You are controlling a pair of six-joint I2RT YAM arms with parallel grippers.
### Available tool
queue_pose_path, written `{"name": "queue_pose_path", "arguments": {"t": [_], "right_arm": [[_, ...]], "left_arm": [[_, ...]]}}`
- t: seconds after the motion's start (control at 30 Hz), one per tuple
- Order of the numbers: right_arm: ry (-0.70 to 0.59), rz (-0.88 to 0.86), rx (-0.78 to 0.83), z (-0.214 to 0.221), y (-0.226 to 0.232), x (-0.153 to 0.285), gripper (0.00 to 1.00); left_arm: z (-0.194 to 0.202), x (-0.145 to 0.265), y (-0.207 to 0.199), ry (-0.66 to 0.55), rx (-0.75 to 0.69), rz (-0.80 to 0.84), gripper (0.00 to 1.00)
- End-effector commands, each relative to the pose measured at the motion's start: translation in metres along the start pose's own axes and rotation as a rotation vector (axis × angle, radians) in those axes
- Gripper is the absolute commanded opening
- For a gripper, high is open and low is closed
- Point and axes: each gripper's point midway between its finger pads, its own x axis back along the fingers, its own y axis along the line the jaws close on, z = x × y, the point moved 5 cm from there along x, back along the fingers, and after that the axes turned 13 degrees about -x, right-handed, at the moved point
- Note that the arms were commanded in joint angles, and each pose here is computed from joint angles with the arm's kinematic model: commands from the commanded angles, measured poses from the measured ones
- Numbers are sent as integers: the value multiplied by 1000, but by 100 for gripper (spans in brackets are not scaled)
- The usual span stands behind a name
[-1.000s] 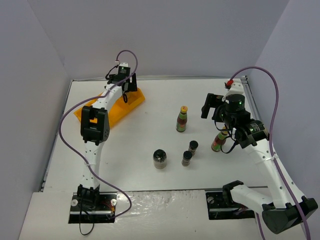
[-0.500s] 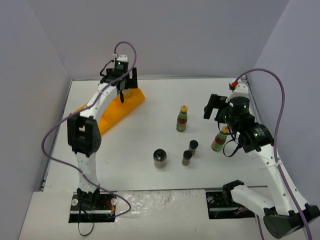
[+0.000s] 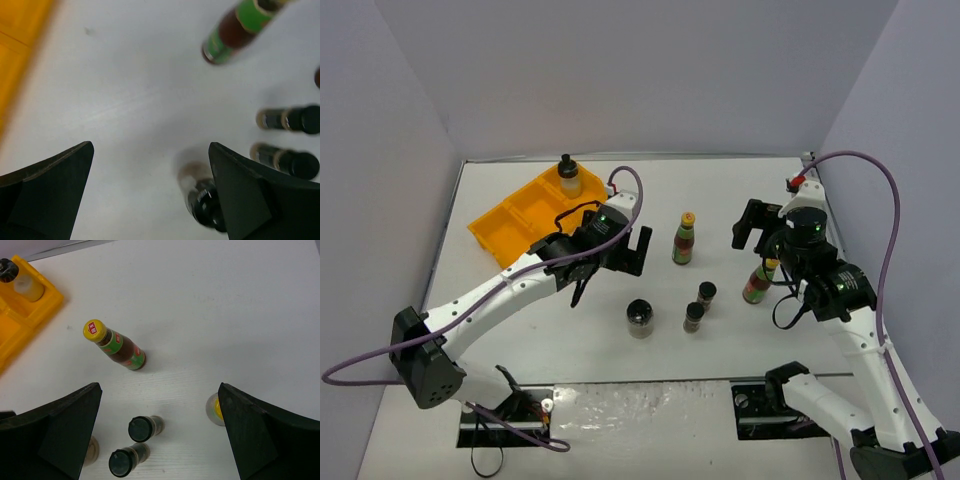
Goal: Organize the condiment bottles
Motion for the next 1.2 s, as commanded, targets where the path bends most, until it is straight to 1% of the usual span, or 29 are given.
{"name": "queue_pose_path", "arguments": {"t": [0.0, 0.13, 0.27, 0.53, 0.77, 0.97, 1.17], "right_arm": [[-22, -26, -24, 0, 3, 2, 100], [-24, -18, -24, 3, -1, 5, 100], [-23, -19, -30, 5, -2, 7, 100], [-26, -19, -47, 7, -4, 9, 100], [-22, -16, -47, 10, -6, 10, 100], [-19, -18, -49, 11, -6, 10, 100], [-22, -19, -50, 10, -6, 11, 100]], "left_arm": [[2, 50, -29, -115, 57, 69, 97], [11, 74, -43, -138, 44, 121, 97], [22, 77, -55, -118, 17, 151, 97], [50, 53, -84, -48, -65, 131, 97], [61, 34, -88, -28, -82, 87, 97], [73, 16, -93, 3, -97, 73, 97], [75, 2, -100, 15, -107, 74, 97]]}}
